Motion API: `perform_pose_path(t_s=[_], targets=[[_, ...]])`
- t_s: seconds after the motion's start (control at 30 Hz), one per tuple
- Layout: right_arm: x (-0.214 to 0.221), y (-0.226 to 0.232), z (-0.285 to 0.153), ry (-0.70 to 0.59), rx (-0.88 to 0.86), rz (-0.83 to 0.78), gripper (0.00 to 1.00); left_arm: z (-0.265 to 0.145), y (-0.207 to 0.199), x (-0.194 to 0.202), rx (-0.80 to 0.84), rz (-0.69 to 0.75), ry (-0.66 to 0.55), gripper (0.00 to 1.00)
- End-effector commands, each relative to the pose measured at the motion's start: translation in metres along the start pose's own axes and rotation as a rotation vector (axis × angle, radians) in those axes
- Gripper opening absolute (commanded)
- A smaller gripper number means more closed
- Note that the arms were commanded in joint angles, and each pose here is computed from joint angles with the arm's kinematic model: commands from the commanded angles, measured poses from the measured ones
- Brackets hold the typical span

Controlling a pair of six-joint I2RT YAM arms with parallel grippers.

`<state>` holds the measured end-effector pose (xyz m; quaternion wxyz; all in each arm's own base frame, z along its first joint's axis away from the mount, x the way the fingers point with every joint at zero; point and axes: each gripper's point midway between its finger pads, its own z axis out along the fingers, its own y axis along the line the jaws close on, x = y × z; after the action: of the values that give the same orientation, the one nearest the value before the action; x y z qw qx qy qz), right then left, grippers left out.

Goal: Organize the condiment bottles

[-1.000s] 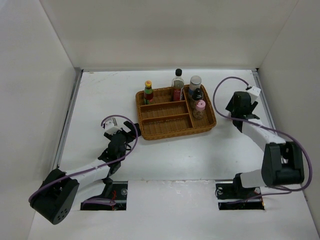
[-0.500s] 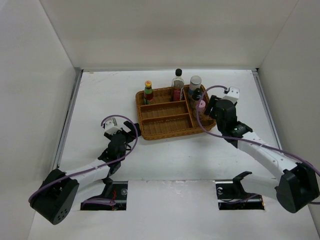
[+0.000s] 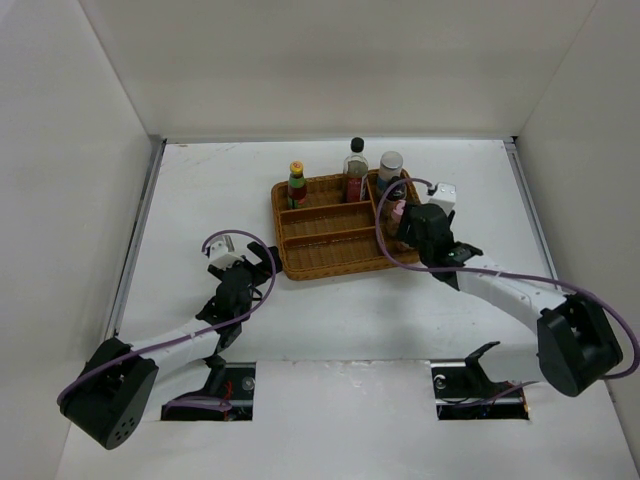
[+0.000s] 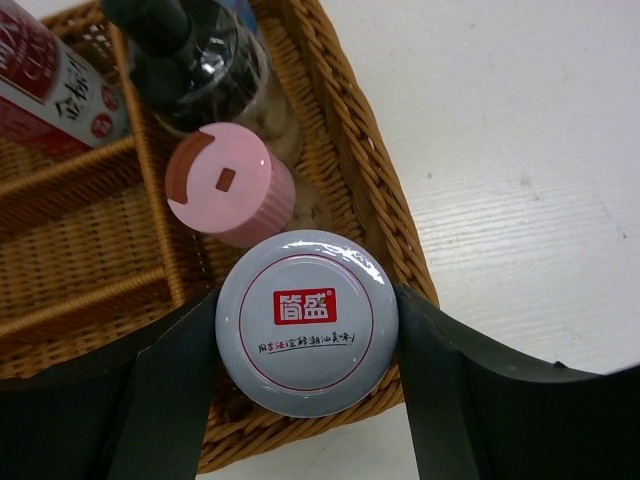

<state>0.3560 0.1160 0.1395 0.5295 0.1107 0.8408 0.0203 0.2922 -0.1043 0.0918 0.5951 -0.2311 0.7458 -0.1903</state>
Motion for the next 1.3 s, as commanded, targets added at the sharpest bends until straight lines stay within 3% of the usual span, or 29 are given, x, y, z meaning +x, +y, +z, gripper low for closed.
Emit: perform_pose_path(t_s=[0.0,0.23,0.33,0.63,0.8,0.9,1.13,1.27], targets=[[-0.022,0.019,0.004,-0.092,-0.051,0.077,0.58,0.002,-0.020,-0.019,0.054,-0.051,-0.054,1.00],[0.004,0.017,0.021,-0.033,-0.025,0.002,0.65,0.002,-0.019,-0.020,0.048,-0.051,-0.059,1.00],[0.005,0.017,0.021,-0.033,-0.026,0.002,0.75,0.003,-0.018,-0.019,0.043,-0.047,-0.054,1.00],[-0.046,0.010,-0.024,-0.162,-0.081,0.074,0.98,0.006,-0.012,-0.024,-0.012,-0.041,-0.077,1.00],[-0.086,-0.047,-0.048,-0.342,0.004,0.309,1.00,0.007,-0.008,-0.027,-0.055,-0.031,-0.081,1.00],[-0.085,-0.074,-0.048,-0.406,0.025,0.506,1.00,0.010,-0.012,-0.031,-0.065,-0.046,-0.067,1.00],[-0.049,-0.132,-0.036,-0.436,0.149,0.730,1.00,0.012,-0.008,-0.030,-0.133,0.018,0.002,1.00],[-0.020,-0.147,-0.026,-0.383,0.177,0.802,1.00,0.013,0.005,-0.022,-0.212,0.078,0.072,1.00]])
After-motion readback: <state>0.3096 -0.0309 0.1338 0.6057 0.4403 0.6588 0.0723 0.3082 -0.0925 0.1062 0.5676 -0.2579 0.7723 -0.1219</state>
